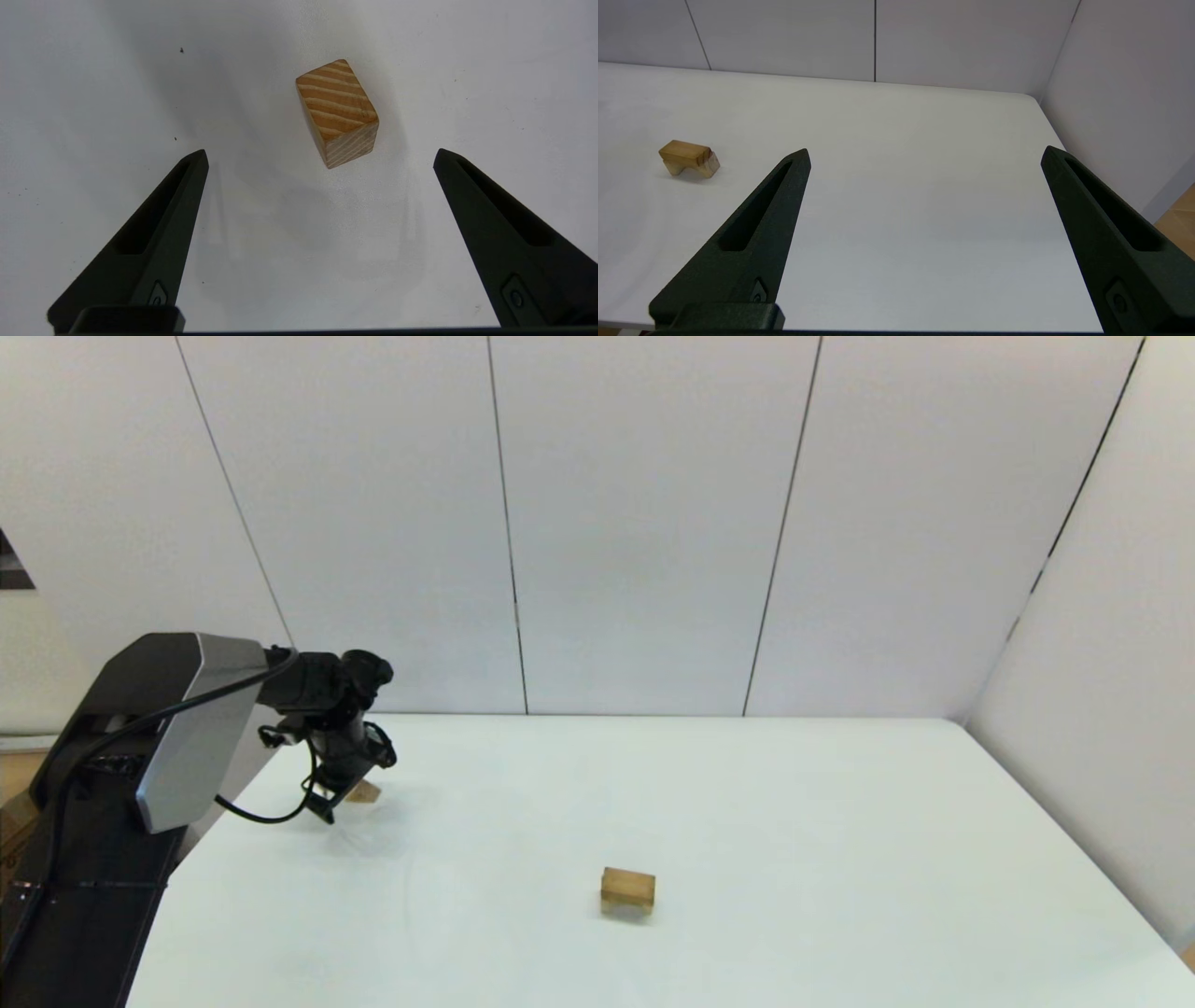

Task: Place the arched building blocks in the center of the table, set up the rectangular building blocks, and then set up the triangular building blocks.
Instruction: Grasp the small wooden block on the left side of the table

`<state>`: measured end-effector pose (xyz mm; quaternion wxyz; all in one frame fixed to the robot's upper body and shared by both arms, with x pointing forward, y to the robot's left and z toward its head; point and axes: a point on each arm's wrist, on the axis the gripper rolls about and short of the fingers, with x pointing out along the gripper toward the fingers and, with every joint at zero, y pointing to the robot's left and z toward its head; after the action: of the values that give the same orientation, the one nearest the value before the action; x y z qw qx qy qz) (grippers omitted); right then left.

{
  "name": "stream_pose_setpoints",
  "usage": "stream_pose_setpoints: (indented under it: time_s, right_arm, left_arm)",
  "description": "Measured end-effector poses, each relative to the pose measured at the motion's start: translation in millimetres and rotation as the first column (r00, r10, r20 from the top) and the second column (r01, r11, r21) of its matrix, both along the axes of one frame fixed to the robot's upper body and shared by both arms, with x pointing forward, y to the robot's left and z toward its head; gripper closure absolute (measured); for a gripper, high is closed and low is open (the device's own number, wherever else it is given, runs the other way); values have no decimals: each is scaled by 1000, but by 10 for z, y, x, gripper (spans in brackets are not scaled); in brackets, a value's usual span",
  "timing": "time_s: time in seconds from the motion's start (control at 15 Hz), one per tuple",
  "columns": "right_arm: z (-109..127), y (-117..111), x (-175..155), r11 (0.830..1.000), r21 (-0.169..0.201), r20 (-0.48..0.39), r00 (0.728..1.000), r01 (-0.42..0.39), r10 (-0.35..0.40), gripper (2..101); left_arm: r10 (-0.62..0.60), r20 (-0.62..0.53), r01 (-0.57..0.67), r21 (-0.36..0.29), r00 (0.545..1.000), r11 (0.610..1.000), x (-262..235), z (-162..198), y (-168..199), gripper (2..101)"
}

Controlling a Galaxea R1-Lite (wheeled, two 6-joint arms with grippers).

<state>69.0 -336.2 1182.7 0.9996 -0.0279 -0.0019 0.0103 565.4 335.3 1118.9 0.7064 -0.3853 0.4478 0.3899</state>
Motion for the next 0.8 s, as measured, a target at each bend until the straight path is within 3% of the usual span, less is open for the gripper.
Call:
stream_pose_setpoints:
  time_s: [0.07, 0.27, 0.53, 0.67, 0.8]
  right_arm:
    - [0, 0, 0, 1000, 0, 0, 1000, 0, 0, 46]
    - [0, 0, 0, 1000, 0, 0, 1000, 0, 0, 46]
    - [0, 0, 0, 1000, 0, 0, 1000, 0, 0, 46]
    - [0, 0, 0, 1000, 0, 0, 1000, 1, -1, 46]
    - [0, 0, 0, 1000, 0, 0, 1000, 1, -1, 46]
  left_arm:
    - [1, -2, -1, 1, 1000, 1000, -1, -5, 0, 54]
    - [8, -27, -8, 5, 1000, 1000, -24, -29, 14, 336]
    - [22, -26, -20, 45, 999, 999, -18, -54, 25, 591]
    - [36, -34, -32, 108, 999, 994, -14, -104, 45, 963]
    - [40, -36, -35, 118, 999, 992, -11, -122, 50, 1004]
